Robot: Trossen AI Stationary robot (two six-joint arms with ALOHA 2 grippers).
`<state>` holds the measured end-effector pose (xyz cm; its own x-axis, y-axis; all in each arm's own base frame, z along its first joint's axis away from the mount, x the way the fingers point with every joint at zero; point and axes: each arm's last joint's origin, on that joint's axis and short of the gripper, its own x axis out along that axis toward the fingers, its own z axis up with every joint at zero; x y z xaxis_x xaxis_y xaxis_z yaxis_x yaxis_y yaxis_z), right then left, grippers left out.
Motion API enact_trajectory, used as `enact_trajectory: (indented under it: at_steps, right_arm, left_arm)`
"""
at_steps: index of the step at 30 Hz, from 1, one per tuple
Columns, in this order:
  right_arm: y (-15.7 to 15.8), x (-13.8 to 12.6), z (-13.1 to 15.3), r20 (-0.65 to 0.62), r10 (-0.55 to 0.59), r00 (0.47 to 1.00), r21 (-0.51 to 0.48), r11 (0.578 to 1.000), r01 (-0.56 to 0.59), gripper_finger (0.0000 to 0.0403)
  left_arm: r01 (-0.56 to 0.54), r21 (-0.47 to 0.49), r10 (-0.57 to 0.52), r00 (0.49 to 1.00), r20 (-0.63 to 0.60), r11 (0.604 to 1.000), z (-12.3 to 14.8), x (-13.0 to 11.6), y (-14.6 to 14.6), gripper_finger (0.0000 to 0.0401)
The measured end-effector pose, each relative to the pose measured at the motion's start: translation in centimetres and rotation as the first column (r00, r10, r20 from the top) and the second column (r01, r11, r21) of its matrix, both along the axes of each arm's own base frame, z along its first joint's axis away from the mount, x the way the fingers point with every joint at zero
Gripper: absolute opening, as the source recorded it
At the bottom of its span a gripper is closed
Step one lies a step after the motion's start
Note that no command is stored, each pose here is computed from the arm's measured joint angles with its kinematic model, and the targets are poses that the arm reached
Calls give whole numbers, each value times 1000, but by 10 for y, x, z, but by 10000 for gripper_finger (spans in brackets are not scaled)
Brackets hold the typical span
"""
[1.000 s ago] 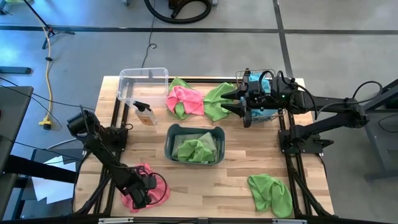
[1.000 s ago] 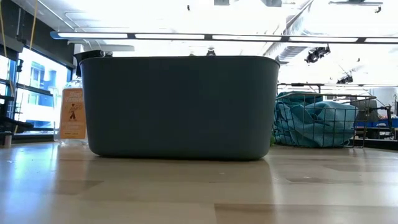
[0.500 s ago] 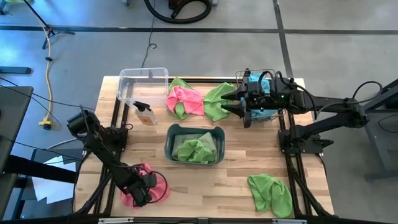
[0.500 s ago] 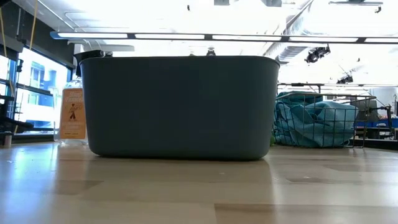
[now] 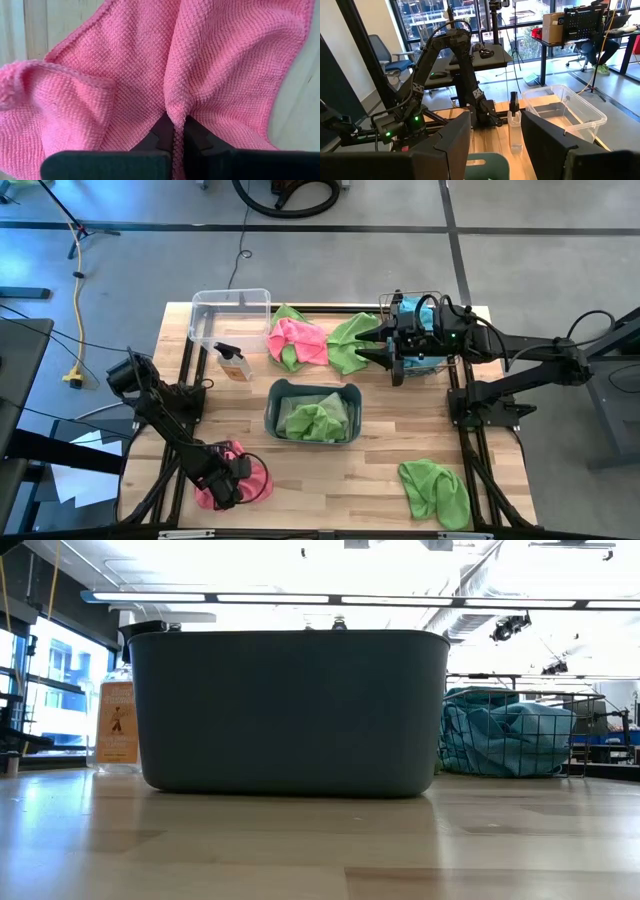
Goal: Sort microfiber towel by color & place in baskets
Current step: Put the pink microfiber cloth into the transparent bin
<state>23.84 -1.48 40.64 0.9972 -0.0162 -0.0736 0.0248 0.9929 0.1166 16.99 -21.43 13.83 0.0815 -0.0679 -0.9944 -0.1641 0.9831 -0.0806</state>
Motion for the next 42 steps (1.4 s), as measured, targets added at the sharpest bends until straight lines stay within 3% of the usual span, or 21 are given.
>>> enact_trajectory:
  at_steps: [10, 18, 26, 33, 42]
  right_arm:
    - [0, 0, 0, 0, 0, 1000, 2, 1000, 0, 174]
    - [0, 0, 0, 0, 0, 1000, 1, 1000, 0, 174]
    - [0, 0, 0, 0, 0, 1000, 1, 1000, 0, 174]
    - [0, 0, 0, 1, -1, 1000, 17, 1000, 1, 174]
    - [0, 0, 0, 1, -4, 1000, 20, 1000, 4, 174]
  left_arm:
    - [2, -57, -2, 1000, 3, 998, 14, -3, 2, 0]
    - [34, -193, -10, 992, 123, 981, 66, -11, 20, 0]
    - [76, -320, 23, 955, 294, 944, 118, -19, 58, 0]
    - [153, -390, 57, 877, 477, 908, 164, -23, 84, 0]
    - [329, -324, 0, 702, 712, 887, 235, -18, 98, 0]
